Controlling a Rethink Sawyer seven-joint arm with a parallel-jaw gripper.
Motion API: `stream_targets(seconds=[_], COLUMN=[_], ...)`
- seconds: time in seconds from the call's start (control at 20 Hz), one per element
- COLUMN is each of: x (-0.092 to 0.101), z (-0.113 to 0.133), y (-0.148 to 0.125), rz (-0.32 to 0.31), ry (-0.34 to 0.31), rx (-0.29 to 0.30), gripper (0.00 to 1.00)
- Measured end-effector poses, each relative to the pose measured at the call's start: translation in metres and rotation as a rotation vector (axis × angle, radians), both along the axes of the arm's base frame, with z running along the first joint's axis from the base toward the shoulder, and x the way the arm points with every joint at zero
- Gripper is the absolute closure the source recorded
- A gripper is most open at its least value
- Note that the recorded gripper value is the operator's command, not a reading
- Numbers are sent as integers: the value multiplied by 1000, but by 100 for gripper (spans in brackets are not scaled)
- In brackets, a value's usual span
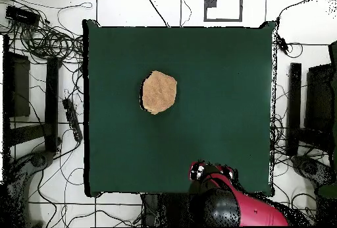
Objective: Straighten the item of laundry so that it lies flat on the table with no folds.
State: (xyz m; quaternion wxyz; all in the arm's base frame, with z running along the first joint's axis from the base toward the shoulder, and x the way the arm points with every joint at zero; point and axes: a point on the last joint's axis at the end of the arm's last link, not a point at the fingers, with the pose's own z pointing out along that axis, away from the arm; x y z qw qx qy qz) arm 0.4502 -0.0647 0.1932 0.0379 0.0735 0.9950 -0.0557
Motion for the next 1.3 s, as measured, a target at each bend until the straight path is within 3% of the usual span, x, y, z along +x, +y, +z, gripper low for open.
stream_targets(seconds=[0.65,1.3], x=[-17,-37], z=[-5,23], y=[-41,-107], rz=[-40,-173], ry=[17,-39], rx=[-15,-37], gripper=[0,0])
